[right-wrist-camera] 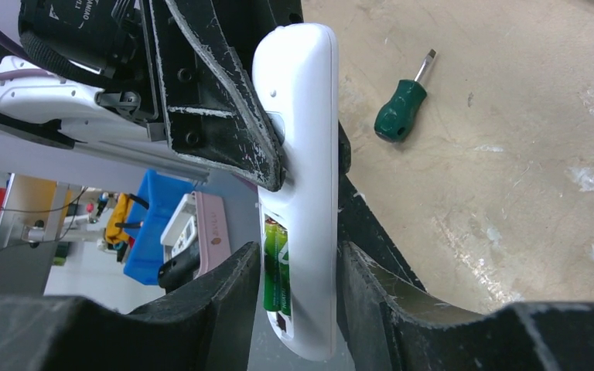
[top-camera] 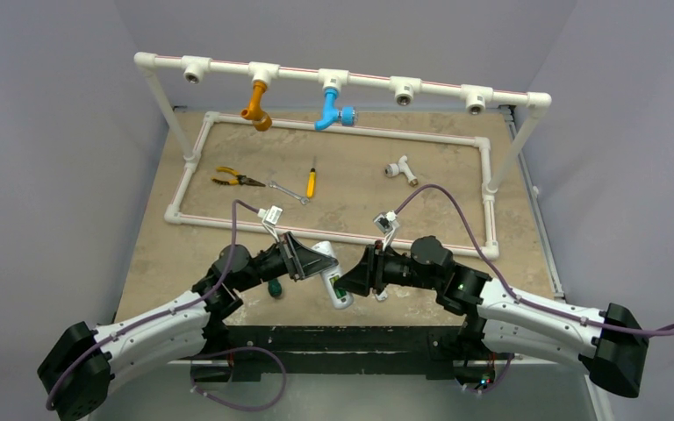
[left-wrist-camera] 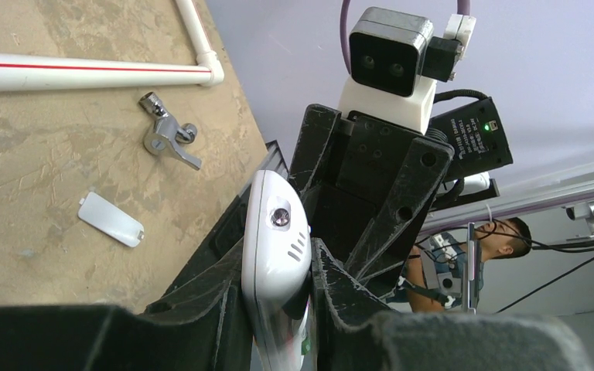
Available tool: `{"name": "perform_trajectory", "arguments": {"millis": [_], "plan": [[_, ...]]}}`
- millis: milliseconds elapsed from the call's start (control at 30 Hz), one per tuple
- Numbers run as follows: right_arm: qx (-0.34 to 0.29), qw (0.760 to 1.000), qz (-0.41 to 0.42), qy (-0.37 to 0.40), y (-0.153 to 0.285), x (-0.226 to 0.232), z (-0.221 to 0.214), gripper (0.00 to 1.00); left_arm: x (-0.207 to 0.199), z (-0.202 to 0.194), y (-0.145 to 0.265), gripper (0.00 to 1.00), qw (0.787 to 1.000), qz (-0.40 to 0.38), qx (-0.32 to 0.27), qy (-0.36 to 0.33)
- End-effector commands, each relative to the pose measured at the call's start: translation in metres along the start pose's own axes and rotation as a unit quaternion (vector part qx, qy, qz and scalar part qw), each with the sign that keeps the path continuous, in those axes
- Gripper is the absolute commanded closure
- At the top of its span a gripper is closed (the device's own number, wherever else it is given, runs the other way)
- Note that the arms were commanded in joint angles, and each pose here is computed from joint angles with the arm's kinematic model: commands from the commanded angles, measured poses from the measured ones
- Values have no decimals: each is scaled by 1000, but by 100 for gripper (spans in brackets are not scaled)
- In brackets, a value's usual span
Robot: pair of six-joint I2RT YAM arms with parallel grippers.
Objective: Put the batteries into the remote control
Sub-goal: Load the battery into the remote control.
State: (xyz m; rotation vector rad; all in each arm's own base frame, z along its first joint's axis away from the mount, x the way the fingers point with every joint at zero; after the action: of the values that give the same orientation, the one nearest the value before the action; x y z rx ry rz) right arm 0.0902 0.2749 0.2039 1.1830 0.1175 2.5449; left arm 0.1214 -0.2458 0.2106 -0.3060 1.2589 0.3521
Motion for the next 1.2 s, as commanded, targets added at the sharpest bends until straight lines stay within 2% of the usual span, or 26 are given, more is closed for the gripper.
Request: {"name": "perform_trajectory", "arguments": {"millis": [0, 467, 733, 1167], "plan": [[-8, 1000, 13, 6, 0, 6, 5, 60, -26, 5, -3, 100, 999, -51, -8, -9], [24, 999, -35, 21, -7, -10, -4, 70, -23, 5, -4, 100, 999, -42, -3, -5], [35, 996, -70, 33, -6, -20, -6, 87, -24, 5, -8, 100, 999, -44, -2, -4], [51, 990, -128, 42, -1, -35, -9, 95, -26, 7, -8, 100, 999, -45, -6, -5]]}}
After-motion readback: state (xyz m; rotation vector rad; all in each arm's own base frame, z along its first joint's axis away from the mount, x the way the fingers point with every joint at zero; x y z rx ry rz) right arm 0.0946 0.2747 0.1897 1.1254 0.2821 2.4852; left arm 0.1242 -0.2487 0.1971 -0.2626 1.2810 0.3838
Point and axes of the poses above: each gripper's point midway between its finger pads, its own y axis back along the fingers, its own x axis along the line the jaws close on, z = x × y, the point moved 4 cm from there along y, back along the fingers, and after that the axes turned 7 degrees about y, right-handed, at the moved point
